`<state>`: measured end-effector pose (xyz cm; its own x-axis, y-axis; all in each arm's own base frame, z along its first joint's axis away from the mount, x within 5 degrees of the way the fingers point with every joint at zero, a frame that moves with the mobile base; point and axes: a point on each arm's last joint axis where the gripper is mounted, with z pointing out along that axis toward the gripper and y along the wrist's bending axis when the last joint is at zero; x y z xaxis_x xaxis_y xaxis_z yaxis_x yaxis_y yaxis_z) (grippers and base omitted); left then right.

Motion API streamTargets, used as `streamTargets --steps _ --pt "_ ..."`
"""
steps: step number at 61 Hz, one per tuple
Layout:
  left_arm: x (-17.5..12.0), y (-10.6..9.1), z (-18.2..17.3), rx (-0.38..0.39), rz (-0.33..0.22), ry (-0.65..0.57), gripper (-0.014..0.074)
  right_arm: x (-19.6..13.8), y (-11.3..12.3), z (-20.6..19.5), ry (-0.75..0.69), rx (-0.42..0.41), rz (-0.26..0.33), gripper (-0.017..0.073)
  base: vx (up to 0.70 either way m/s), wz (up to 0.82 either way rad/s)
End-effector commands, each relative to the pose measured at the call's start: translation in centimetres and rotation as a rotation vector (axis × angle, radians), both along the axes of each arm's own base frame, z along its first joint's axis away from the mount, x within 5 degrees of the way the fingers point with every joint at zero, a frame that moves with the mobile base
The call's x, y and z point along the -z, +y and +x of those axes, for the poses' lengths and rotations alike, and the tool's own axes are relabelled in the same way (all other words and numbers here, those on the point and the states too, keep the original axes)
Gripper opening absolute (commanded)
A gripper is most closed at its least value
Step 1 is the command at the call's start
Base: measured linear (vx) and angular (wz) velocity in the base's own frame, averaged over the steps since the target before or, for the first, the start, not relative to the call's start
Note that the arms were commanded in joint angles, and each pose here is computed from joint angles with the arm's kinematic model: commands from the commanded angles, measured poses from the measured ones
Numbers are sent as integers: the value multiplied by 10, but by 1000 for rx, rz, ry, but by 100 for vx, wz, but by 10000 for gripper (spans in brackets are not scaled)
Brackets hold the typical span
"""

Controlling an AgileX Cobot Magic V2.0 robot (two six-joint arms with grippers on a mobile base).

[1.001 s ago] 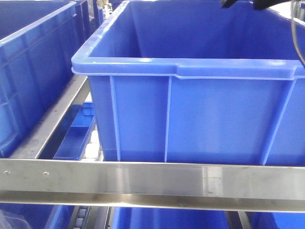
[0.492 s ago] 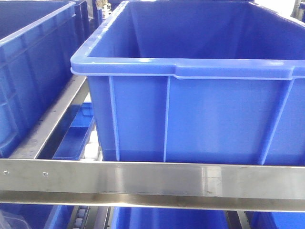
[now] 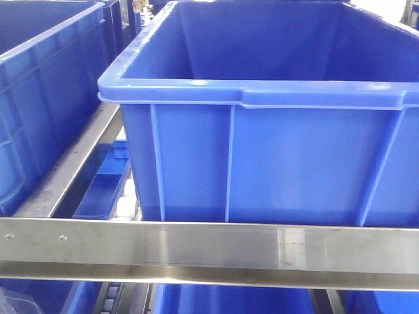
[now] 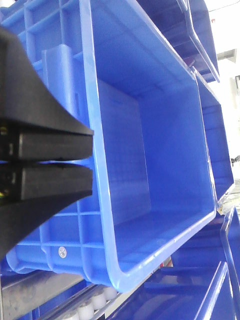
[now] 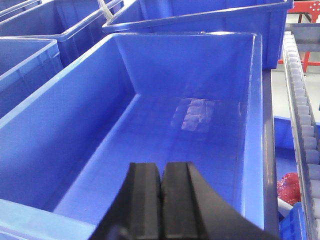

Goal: Pick red cube and place on left shelf
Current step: 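Raise the empty right gripper up out of the blue bin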

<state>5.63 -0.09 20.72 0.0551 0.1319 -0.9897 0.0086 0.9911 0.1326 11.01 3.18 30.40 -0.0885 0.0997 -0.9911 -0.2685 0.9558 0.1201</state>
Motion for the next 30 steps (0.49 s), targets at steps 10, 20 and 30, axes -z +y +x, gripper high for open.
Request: streamTargets --steps 10,20,30 --pt "0 0 1 4 -5 -61 106 -17 0 -1 -106 0 10 57 1 4" --pt "0 0 1 4 -5 -61 106 -17 0 -1 -109 0 11 57 -2 -9" --pt "0 0 1 4 -5 -61 106 -18 0 -1 -113 -1 12 57 0 0"
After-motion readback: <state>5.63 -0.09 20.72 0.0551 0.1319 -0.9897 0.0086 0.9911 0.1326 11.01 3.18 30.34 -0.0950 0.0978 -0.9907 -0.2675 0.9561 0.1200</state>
